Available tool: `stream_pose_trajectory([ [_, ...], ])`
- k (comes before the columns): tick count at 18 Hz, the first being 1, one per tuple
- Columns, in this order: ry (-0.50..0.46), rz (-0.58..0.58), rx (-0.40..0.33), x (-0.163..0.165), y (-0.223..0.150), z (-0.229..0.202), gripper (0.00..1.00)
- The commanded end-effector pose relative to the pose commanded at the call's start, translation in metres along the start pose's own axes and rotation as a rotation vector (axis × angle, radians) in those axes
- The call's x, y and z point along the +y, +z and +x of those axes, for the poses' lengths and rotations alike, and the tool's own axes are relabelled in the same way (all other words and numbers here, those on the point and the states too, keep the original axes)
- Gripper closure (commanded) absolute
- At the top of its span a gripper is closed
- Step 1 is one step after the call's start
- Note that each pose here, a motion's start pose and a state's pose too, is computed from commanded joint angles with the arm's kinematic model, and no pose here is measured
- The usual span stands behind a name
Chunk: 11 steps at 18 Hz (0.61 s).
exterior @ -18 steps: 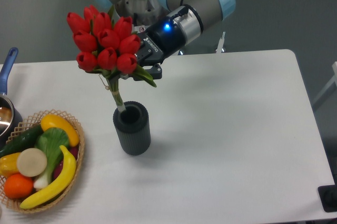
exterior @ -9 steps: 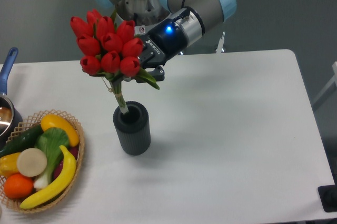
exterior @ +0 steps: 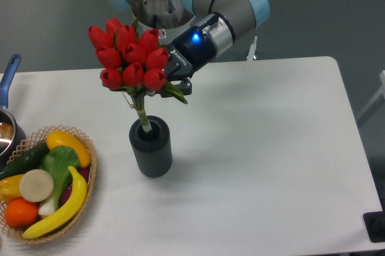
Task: Insert the flowers into the vase
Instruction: 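Align the tulip stems over the vase mouth and lower them in, then push the tulip bunch down into the vase with the gripper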
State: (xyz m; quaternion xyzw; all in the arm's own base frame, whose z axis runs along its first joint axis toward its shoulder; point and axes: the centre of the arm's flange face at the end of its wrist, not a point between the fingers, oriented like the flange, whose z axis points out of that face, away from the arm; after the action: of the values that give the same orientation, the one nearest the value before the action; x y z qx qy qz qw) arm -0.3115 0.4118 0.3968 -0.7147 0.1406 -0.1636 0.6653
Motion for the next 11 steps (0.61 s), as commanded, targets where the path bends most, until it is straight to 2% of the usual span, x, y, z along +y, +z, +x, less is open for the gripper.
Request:
stream_pose_trajectory([
  [11,-0.002,-0.054,0.005,0.069,0.007,0.004,0.88],
])
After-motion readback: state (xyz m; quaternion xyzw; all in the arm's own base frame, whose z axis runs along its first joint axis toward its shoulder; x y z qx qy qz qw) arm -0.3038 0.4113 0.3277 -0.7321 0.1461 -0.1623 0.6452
